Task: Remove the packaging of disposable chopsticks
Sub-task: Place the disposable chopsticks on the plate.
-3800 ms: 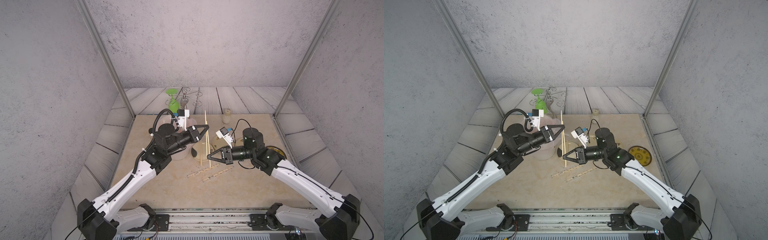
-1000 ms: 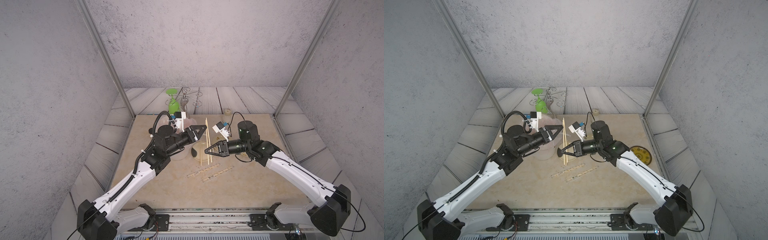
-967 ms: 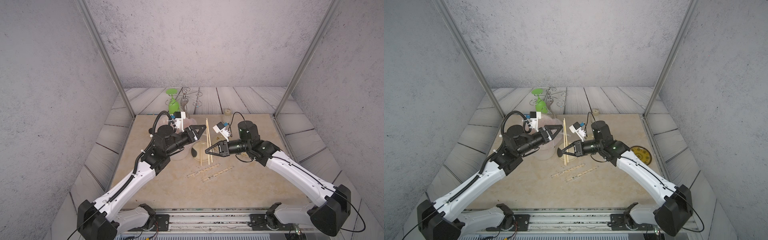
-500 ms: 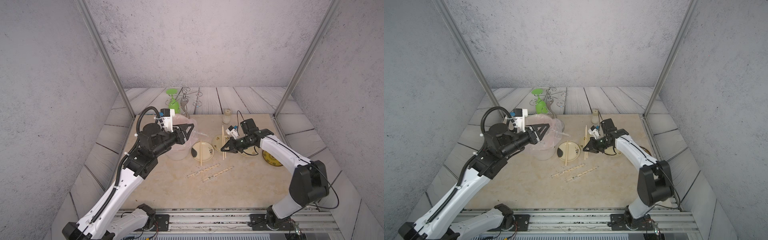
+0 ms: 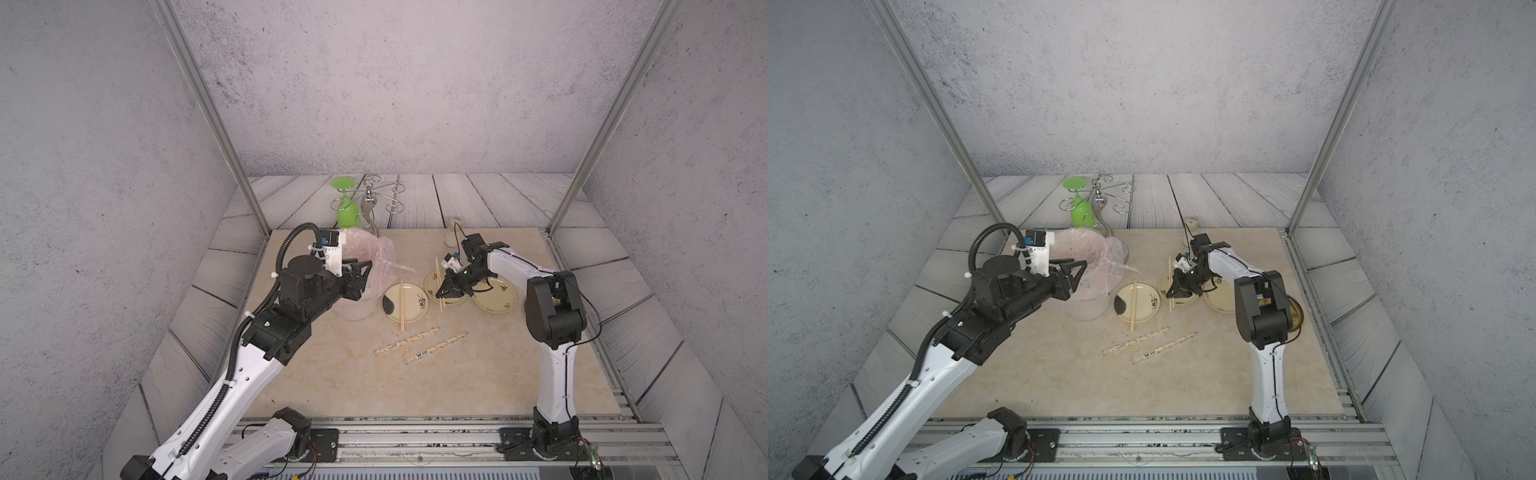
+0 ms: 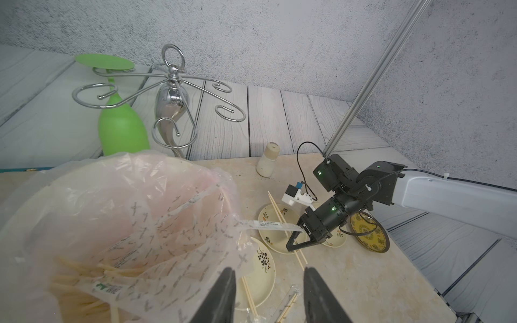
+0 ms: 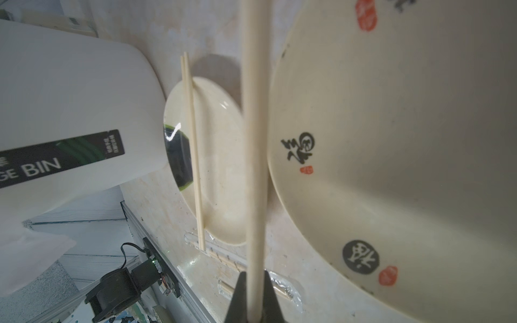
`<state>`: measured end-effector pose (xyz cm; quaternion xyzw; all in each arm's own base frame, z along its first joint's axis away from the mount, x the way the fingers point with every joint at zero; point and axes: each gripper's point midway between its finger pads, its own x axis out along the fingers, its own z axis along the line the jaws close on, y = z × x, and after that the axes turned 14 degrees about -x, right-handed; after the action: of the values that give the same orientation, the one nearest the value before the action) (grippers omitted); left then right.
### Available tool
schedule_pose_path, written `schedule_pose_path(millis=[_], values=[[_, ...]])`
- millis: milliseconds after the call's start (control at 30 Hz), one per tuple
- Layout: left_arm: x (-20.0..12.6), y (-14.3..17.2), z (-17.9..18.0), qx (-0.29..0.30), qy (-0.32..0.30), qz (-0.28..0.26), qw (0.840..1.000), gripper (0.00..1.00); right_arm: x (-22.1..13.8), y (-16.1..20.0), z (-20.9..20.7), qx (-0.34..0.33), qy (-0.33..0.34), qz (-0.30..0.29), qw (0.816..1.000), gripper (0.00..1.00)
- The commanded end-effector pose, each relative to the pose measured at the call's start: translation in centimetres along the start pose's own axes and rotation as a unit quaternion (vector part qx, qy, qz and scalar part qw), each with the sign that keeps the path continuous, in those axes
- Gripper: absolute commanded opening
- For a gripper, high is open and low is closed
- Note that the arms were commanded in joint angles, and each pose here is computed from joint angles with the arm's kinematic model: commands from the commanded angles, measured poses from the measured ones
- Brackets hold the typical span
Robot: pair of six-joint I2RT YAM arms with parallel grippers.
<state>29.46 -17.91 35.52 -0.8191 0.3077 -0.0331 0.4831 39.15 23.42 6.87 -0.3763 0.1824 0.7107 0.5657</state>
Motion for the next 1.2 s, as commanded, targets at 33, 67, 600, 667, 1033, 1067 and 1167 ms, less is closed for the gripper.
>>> schedule_pose_path(millis=[33, 67, 600, 667, 1033, 1067, 1167], values=[[-0.9, -0.8, 0.5, 0.018, -0.01, -0.02, 1.0, 0.42, 1.7, 1.2, -1.8, 0.031, -0.014, 0.037, 0.999, 0.0], [-0.9, -0.7, 0.5, 0.018, -0.009, -0.02, 1.0, 0.43, 1.8, 1.2, -1.9, 0.032, -0.015, 0.038, 0.999, 0.0], [-0.9, -0.3, 0.8, 0.003, -0.004, -0.018, 1.0, 0.43, 2.2, -0.2, -2.8, 0.056, -0.047, 0.025, 0.997, 0.0], [-0.9, -0.3, 0.8, 0.001, -0.004, -0.019, 1.0, 0.42, 2.3, -0.5, -3.0, 0.059, -0.051, 0.022, 0.997, 0.01], [-0.9, -0.3, 0.8, -0.002, -0.001, -0.021, 1.0, 0.43, 2.7, -0.4, -3.5, 0.071, -0.055, 0.026, 0.996, 0.06], [-0.9, -0.3, 0.8, -0.002, -0.001, -0.022, 1.0, 0.42, 2.7, -0.4, -3.5, 0.072, -0.056, 0.028, 0.995, 0.06], [-1.0, -0.3, 0.8, -0.001, -0.001, -0.021, 1.0, 0.43, 2.8, -0.1, -3.5, 0.074, -0.058, 0.031, 0.995, 0.07]])
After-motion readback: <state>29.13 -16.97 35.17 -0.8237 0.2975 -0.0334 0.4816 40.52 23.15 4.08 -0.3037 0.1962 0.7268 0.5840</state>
